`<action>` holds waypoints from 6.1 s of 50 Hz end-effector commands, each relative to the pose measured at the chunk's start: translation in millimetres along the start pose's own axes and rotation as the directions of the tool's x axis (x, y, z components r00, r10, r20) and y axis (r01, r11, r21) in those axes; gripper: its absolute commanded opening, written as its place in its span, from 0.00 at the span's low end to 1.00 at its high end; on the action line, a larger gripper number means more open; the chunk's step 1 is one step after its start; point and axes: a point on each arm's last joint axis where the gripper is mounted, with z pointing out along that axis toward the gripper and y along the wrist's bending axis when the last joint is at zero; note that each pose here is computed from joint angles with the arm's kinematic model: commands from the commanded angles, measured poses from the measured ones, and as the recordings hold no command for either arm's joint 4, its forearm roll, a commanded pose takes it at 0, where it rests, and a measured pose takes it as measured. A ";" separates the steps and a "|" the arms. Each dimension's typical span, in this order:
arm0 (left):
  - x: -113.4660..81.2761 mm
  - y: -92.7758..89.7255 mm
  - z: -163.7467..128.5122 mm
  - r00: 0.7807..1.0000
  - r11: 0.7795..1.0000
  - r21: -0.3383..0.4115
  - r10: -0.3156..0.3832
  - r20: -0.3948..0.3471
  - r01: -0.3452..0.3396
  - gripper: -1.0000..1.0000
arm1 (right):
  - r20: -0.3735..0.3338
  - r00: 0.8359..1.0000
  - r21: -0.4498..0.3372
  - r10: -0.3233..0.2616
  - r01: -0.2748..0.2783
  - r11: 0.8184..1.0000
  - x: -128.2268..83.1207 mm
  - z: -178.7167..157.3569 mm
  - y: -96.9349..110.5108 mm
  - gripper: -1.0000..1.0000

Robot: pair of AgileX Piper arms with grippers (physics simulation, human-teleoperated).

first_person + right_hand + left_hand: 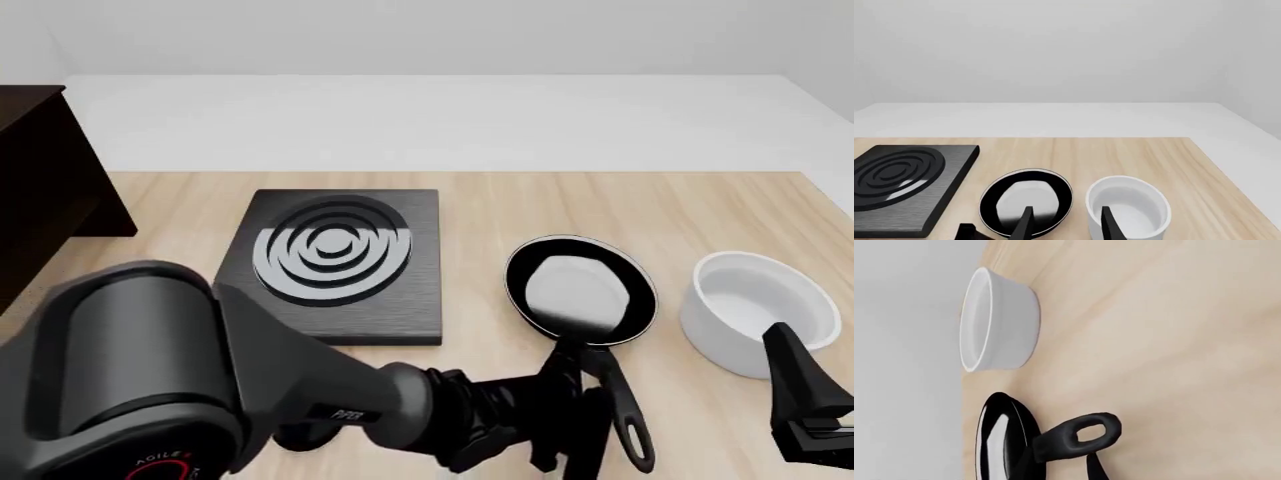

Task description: Put the frying pan under the cabinet shelf.

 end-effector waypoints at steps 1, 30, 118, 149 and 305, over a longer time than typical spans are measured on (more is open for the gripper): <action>38.9 -73.4 42.2 0.964 0.951 0.176 0.264 -0.038 -0.254 1.00 | 0.000 1.000 0.000 0.000 0.000 1.000 0.0 0.0 0.0 1.00; 49.4 -82.9 55.8 0.949 0.931 0.213 0.313 -0.043 -0.297 1.00 | 0.000 1.000 0.000 0.000 0.000 1.000 0.0 0.0 0.0 1.00; 50.5 35.5 -73.3 0.834 0.838 -0.049 0.532 -0.149 -0.543 0.00 | 0.000 1.000 0.000 0.000 0.000 1.000 0.0 0.0 0.0 1.00; 7.3 111.8 -162.9 0.873 0.808 -0.332 0.454 -0.175 -0.487 0.00 | 0.000 1.000 0.000 0.000 0.000 1.000 0.0 0.0 0.0 1.00; 65.0 -59.8 -425.5 0.826 0.748 -0.653 -0.441 -0.352 0.121 0.00 | 0.000 1.000 0.000 0.000 0.000 1.000 0.0 0.0 0.0 1.00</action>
